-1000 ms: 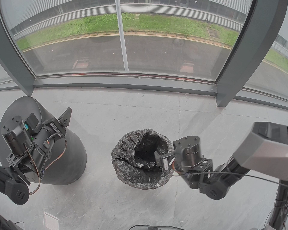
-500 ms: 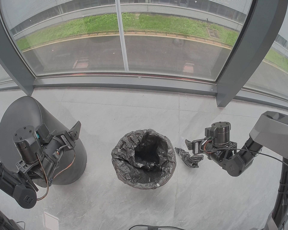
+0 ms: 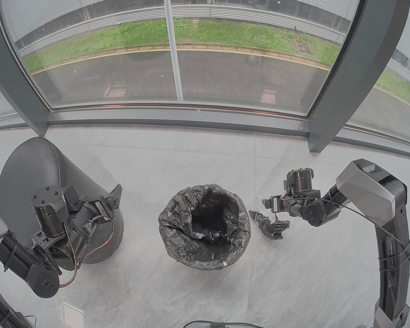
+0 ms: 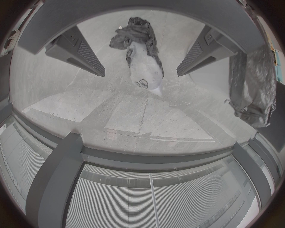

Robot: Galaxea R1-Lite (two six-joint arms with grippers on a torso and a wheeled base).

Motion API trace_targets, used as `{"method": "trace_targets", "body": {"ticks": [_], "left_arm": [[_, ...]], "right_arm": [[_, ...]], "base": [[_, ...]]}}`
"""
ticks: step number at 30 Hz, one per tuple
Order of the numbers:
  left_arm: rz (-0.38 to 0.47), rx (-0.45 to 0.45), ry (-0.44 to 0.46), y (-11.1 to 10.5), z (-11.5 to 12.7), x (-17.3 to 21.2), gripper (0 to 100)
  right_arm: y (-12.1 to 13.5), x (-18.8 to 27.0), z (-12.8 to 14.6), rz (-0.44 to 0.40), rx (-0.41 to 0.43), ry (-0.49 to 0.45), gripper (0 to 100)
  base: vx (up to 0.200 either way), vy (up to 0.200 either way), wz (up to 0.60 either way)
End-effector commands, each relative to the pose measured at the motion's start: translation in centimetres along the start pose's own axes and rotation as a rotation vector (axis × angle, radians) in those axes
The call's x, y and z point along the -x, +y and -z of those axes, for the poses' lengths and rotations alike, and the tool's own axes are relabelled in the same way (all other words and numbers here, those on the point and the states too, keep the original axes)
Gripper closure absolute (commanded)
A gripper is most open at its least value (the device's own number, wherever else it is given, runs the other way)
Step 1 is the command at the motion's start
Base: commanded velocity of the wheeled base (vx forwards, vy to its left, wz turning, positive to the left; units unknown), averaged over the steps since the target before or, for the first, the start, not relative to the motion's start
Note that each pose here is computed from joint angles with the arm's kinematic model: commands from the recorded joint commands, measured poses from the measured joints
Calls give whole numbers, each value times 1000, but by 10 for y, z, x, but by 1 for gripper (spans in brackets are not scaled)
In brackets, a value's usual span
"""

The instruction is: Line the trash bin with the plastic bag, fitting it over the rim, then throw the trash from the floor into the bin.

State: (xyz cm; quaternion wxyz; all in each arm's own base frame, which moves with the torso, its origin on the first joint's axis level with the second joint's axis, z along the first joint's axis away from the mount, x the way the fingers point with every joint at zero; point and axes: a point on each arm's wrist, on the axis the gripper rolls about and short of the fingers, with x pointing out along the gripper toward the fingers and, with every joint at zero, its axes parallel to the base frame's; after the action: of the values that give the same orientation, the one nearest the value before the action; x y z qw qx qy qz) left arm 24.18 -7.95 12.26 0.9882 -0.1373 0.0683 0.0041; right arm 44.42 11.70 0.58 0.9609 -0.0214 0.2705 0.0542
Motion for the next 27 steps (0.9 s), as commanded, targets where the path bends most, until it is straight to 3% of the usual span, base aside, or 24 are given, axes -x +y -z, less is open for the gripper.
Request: {"method": "trace_targets", "body": {"ticks": [1,6,7,27], "left_arm": [[-1,-7,17,0,5,-2,0],[-4,-6,20,0,5,-2,0],[-6,-8,25,0,7,-3,0],[-11,-11,40,1,11,-6,0]], "right_arm": [[0,-39,-4,7,3,40,0],[6,-52,-8,12,50,49,0],[9,-61,-6,21,96,42,0],[20,-103,22,53,153,44,0]], "base": [[0,0,0],[0,0,0],[0,0,0],[0,0,0]]}}
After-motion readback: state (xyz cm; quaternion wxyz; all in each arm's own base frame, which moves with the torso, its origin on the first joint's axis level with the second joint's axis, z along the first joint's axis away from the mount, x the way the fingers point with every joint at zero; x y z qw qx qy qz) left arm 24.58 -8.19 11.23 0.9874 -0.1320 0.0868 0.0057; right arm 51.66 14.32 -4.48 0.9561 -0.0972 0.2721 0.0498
